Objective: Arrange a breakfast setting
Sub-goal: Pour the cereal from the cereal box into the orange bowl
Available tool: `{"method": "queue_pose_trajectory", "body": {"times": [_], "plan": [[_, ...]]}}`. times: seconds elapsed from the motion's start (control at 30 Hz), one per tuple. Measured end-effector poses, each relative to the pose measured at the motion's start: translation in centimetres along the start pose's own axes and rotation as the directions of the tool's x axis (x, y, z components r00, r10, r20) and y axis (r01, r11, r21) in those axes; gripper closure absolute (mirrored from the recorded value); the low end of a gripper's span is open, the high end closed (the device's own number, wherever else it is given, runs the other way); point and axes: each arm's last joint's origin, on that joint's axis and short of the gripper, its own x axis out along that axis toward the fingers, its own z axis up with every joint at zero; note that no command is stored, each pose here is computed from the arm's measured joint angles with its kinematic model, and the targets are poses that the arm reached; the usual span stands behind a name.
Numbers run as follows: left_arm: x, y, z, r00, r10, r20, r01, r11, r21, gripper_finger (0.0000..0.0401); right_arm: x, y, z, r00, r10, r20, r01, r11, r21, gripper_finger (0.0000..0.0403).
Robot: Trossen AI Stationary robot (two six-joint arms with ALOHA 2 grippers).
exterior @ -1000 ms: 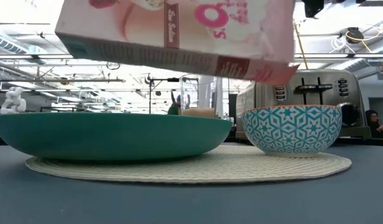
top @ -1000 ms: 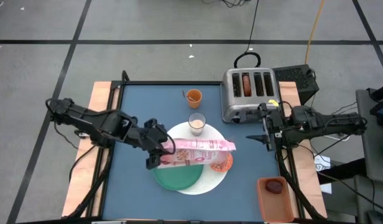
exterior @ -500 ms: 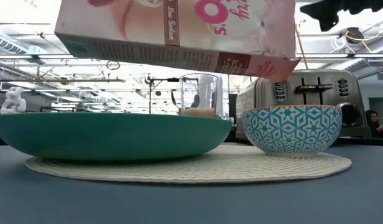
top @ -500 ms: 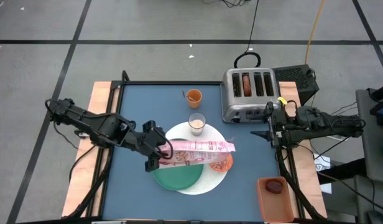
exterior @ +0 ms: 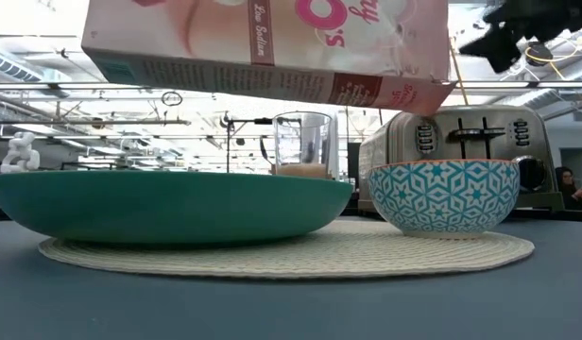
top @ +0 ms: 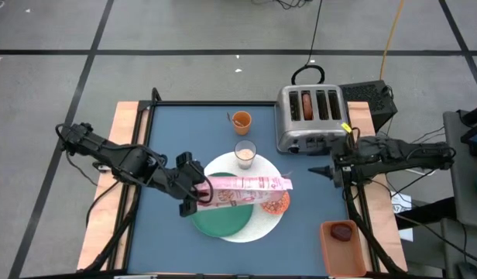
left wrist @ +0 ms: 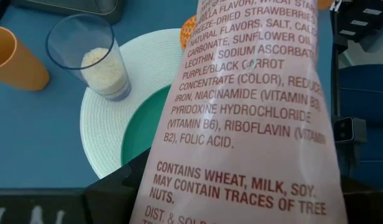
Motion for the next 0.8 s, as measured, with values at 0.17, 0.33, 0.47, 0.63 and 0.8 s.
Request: {"method": "queue_pose_trajectory", "body": {"times": [0.17, 0.33, 0.47, 0.63, 0.8], "plan": [[0.0, 0.0, 0.0, 1.0, 0.0, 0.001, 0.0, 1.0, -0.001, 0.0182, 0.7, -0.2, -1.4, 0.994, -0.023, -0.107, 0.03, 0.998, 0.062, 0.0133], [0.0, 0.0, 0.0, 1.0, -0.002, 0.004, 0.002, 1.0, -0.001, 0.0182, 2.8, -0.4, -4.1, 0.992, 0.059, -0.111, -0.047, 0.993, 0.109, 0.0133], [0.0, -0.2, 0.3, 0.999, -0.02, 0.035, 0.02, 1.0, 0.001, 0.0182, 4.4, -0.7, -6.2, 0.994, 0.111, 0.005, -0.11, 0.987, 0.118, 0.0133], [0.0, -0.4, 0.7, 0.997, -0.031, 0.074, 0.03, 0.999, 0.02, 0.0182, 5.3, -0.9, -7.6, 0.985, 0.143, 0.093, -0.153, 0.982, 0.112, 0.0133], [-0.1, -0.4, 1.1, 0.992, -0.01, 0.126, 0.004, 0.999, 0.046, 0.0182, 5.3, -0.9, -7.7, 0.983, 0.155, 0.098, -0.166, 0.98, 0.108, 0.0133]]}}
